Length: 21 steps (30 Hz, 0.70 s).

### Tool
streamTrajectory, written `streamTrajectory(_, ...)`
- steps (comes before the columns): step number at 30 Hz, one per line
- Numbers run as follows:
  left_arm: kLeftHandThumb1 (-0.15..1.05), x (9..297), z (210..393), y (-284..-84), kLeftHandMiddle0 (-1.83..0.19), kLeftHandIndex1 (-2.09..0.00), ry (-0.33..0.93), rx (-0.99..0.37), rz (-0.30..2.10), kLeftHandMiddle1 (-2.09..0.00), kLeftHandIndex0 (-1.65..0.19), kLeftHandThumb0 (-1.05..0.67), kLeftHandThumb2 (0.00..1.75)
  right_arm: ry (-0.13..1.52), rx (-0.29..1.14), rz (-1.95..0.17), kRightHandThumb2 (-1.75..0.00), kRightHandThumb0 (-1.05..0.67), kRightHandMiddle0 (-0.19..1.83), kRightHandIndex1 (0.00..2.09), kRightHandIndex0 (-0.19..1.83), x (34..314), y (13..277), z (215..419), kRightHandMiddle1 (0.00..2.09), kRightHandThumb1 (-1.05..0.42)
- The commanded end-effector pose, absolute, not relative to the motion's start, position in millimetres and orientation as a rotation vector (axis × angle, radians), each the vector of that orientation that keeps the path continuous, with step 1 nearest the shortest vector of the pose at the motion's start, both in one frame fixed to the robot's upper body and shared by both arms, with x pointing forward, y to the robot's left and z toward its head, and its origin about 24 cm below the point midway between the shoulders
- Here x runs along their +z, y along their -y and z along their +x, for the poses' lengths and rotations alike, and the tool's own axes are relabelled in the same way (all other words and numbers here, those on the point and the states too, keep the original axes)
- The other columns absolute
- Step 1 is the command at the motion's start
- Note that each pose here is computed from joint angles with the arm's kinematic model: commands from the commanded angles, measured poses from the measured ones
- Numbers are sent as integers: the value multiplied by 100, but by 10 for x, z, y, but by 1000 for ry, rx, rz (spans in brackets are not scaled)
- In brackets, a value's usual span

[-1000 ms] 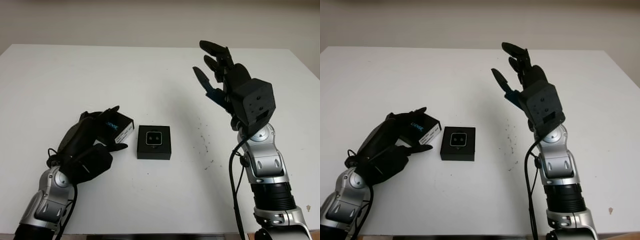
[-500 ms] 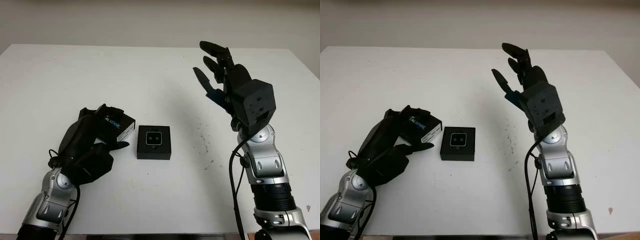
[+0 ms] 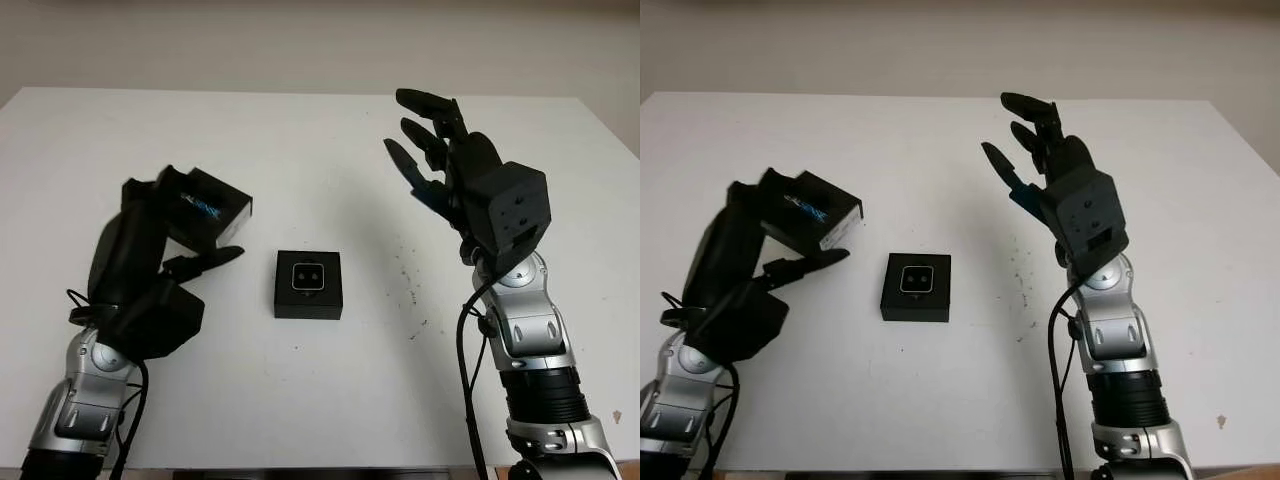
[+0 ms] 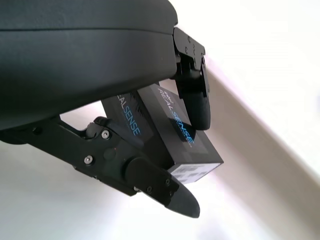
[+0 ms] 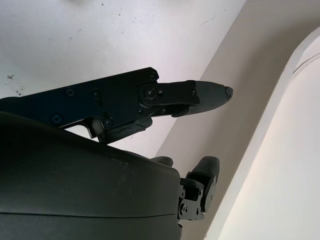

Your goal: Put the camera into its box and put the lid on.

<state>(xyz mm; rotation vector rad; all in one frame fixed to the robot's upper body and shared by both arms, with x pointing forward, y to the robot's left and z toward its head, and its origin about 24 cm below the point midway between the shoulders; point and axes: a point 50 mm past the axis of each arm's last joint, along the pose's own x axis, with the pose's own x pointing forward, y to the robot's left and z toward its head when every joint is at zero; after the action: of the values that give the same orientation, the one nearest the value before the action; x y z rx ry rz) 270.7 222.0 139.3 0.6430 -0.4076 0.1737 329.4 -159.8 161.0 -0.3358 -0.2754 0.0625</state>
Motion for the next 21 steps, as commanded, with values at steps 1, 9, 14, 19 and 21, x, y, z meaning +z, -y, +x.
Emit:
streamTrajectory(1, 103, 1595, 2689, -2204, -32, -118, 490, 167, 571, -153, -26, -19, 6, 289, 55, -322, -27, -54, -13, 32, 16, 1625, 1616, 3290, 89, -105)
streamTrajectory(9, 105, 1776, 2605, -2091, -29, -126, 534, 2, 408, -154, -23, -16, 7, 306, 63, -309, -25, -51, -19, 34, 14, 1617, 1600, 3303, 108, -105)
streamTrajectory(14, 105, 1715, 2612, -2026, -31, -127, 512, -109, 377, -154, -22, -21, 8, 310, 67, -311, -24, -50, -19, 34, 14, 1607, 1603, 3307, 108, -105)
streamTrajectory(19, 105, 1628, 2652, -1941, -28, -134, 476, -229, 365, -163, -16, -25, 10, 308, 64, -318, -25, -52, -19, 36, 13, 1601, 1611, 3313, 111, -105)
streamTrajectory(21, 104, 1599, 2680, -1916, -29, -136, 473, -255, 379, -166, -17, -27, 8, 306, 62, -322, -25, -52, -19, 36, 14, 1602, 1613, 3315, 112, -105)
